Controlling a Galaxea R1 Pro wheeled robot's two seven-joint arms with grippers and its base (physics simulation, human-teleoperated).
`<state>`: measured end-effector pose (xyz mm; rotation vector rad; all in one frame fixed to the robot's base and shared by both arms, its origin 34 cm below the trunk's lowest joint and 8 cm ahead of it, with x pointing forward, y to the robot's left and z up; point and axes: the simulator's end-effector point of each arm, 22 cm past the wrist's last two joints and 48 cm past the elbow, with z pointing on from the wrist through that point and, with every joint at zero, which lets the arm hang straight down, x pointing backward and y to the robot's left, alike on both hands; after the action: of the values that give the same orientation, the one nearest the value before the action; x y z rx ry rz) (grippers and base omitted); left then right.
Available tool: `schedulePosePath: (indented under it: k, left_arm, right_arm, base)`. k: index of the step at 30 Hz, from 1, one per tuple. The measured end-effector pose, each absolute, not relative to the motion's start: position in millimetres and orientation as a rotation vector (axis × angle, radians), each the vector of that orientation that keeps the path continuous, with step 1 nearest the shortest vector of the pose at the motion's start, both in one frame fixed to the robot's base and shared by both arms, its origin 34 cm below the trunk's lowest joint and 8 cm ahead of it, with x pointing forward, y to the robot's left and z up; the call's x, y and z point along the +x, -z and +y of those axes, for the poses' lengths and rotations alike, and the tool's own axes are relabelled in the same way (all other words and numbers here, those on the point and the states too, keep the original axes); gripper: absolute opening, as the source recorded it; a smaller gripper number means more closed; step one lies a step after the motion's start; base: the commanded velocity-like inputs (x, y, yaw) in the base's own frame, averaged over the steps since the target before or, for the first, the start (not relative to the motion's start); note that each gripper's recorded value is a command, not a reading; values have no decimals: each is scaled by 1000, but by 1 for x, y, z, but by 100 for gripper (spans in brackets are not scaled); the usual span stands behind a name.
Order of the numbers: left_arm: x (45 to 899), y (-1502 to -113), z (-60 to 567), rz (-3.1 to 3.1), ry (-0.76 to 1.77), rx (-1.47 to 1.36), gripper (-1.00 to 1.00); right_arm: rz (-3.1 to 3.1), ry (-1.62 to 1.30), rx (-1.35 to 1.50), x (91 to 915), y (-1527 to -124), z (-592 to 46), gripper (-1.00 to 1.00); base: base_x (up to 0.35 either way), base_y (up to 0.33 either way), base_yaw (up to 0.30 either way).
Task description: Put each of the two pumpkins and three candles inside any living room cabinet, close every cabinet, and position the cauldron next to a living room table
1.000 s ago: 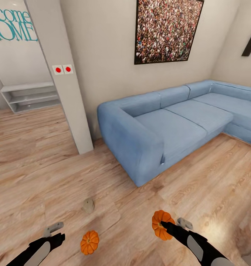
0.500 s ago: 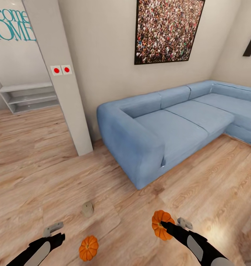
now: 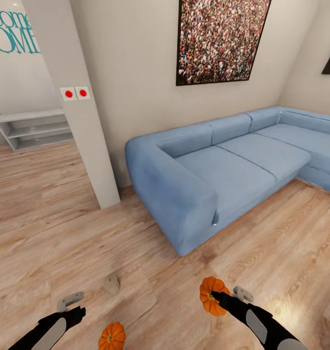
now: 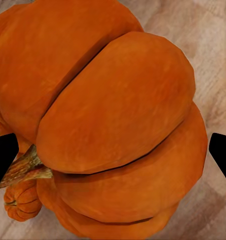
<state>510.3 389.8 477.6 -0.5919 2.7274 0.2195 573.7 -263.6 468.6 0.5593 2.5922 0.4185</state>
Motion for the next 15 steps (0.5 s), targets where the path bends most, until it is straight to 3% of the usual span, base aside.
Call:
schedulePosePath:
  k: [15]
  left_arm:
    - [510, -477, 389, 2728, -219, -592, 100]
  right_arm:
    - [2592, -419, 560, 574, -469, -264, -100]
  base:
    - [29, -3, 0]
